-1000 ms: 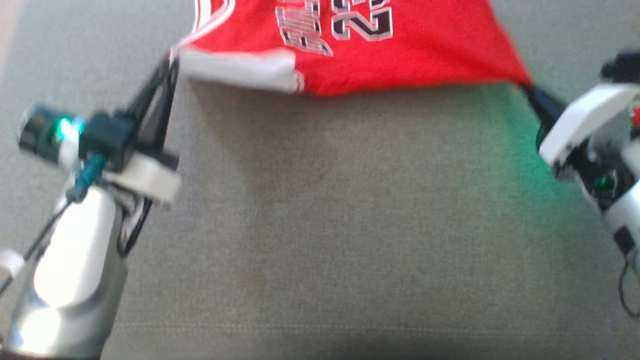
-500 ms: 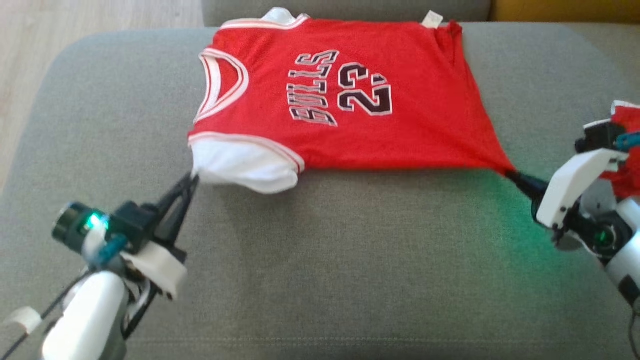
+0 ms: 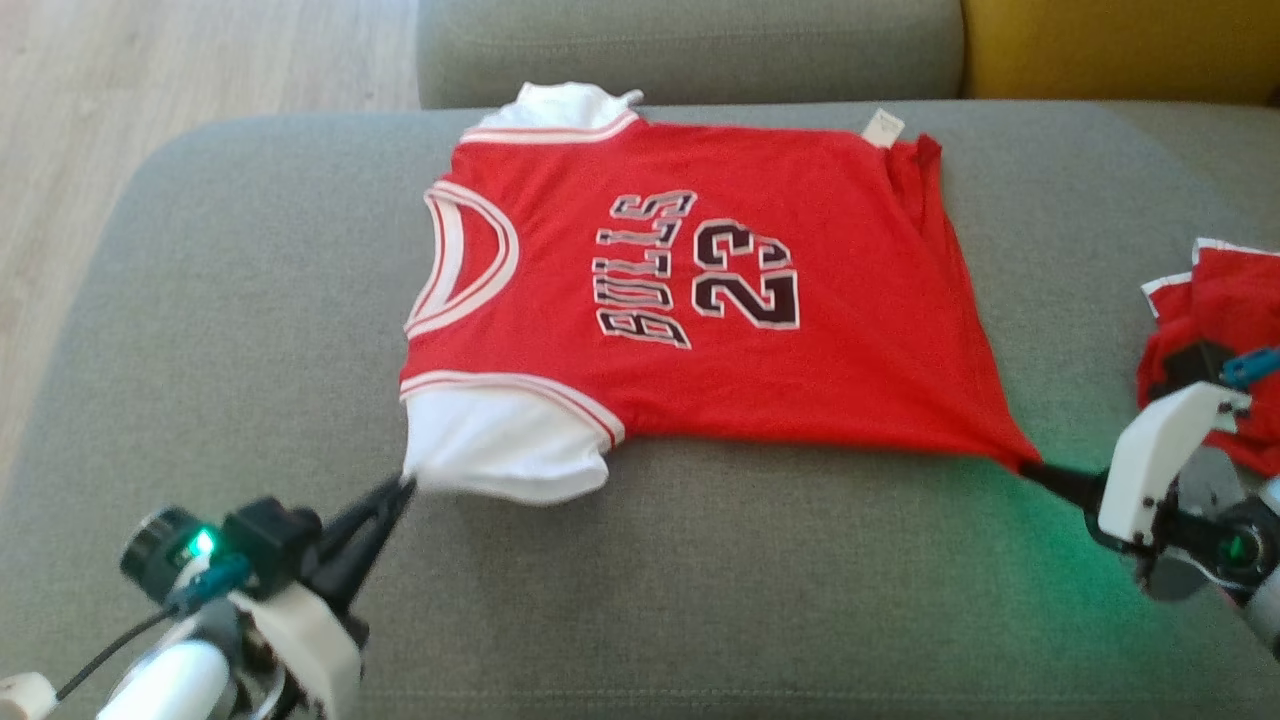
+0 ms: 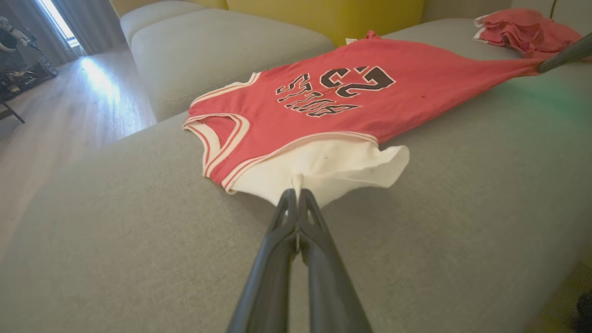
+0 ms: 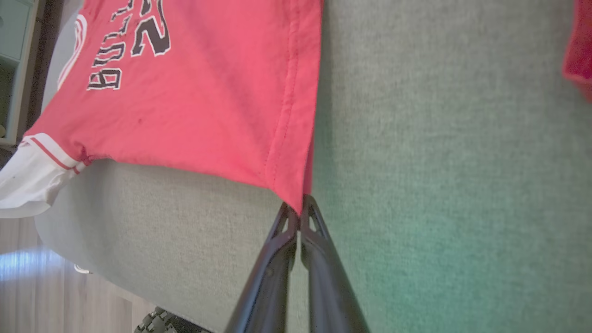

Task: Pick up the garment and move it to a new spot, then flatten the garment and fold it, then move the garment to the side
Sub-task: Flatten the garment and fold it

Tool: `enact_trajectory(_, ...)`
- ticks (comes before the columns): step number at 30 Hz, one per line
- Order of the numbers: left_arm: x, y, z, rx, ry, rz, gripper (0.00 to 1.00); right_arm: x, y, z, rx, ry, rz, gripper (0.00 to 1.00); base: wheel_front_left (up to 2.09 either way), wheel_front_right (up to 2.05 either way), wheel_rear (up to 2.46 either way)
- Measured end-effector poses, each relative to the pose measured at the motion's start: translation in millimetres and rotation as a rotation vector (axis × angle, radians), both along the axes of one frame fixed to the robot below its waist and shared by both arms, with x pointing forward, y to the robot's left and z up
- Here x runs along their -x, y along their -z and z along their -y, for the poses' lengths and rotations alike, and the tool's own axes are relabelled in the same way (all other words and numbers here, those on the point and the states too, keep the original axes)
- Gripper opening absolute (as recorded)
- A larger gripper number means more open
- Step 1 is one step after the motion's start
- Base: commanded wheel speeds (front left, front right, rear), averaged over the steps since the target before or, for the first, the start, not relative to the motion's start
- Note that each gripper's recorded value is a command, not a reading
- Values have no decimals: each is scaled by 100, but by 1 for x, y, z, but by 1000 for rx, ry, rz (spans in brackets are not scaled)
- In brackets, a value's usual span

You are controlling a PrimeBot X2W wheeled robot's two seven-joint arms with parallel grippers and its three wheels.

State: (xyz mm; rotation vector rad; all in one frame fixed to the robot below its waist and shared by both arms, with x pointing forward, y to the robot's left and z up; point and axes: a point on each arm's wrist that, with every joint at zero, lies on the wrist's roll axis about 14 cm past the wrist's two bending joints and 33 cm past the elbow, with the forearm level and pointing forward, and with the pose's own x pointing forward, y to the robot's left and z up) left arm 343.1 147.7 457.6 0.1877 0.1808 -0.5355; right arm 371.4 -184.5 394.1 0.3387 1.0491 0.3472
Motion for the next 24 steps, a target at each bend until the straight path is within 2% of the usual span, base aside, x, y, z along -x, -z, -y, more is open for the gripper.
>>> enact_trajectory(6,42,5,9,73,67,-169,0,27,5,4,16,-48,-78,0,0,0,0)
enact_trajectory(16,71,-8,2,146,92,-265,0,68,10,10,39,-129,-209,0,0,0,0)
enact_trajectory(24,107,5,6,190,114,-443,0,101,15,23,72,-180,-294,0,0,0,0)
